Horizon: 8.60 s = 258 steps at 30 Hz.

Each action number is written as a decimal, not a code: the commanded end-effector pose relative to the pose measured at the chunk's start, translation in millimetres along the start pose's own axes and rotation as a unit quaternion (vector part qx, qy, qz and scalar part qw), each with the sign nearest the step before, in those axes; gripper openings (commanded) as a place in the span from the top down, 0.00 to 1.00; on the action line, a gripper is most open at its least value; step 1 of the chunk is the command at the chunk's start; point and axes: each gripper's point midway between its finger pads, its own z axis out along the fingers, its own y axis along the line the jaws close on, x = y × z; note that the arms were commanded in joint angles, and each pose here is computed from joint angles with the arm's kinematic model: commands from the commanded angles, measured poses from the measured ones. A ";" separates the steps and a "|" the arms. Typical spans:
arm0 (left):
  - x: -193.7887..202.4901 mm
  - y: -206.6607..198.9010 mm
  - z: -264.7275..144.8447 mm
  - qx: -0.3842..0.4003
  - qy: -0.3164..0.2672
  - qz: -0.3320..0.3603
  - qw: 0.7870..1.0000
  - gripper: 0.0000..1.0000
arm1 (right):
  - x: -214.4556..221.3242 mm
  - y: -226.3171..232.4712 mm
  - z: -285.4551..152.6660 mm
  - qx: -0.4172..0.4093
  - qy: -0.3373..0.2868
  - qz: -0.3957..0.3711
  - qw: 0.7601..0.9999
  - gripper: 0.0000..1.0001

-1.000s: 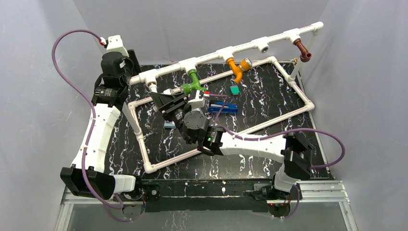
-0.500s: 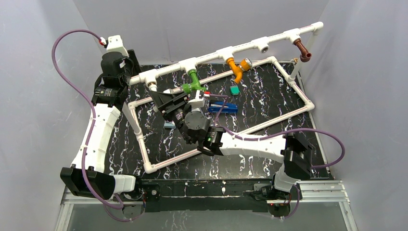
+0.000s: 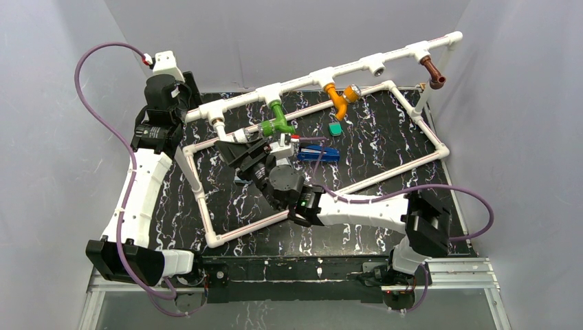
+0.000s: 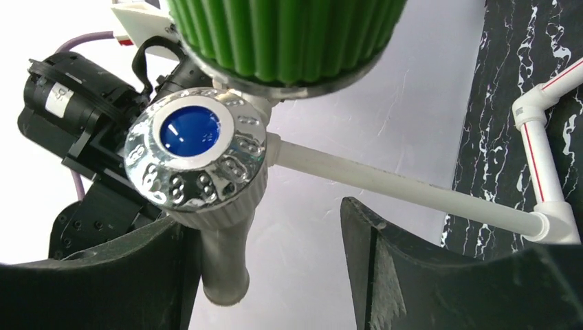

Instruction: Install the water faucets

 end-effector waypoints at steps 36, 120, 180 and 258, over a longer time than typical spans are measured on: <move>98.1 -3.8 -8.0 0.007 0.171 0.056 0.984 0.47 | -57.2 83.3 -110.2 -0.283 0.128 -0.621 0.720 0.20; 104.2 -12.5 -8.9 0.011 0.177 0.082 0.981 0.47 | -39.2 61.3 3.1 -0.108 -0.157 -0.723 0.664 0.99; 100.6 -11.8 -16.5 0.013 0.171 0.078 0.982 0.47 | -21.2 49.5 10.2 -0.067 -0.055 0.139 0.986 0.65; 104.7 -16.0 -11.1 0.017 0.181 0.085 0.980 0.47 | -43.1 64.4 -94.7 -0.278 0.100 -0.851 0.435 0.13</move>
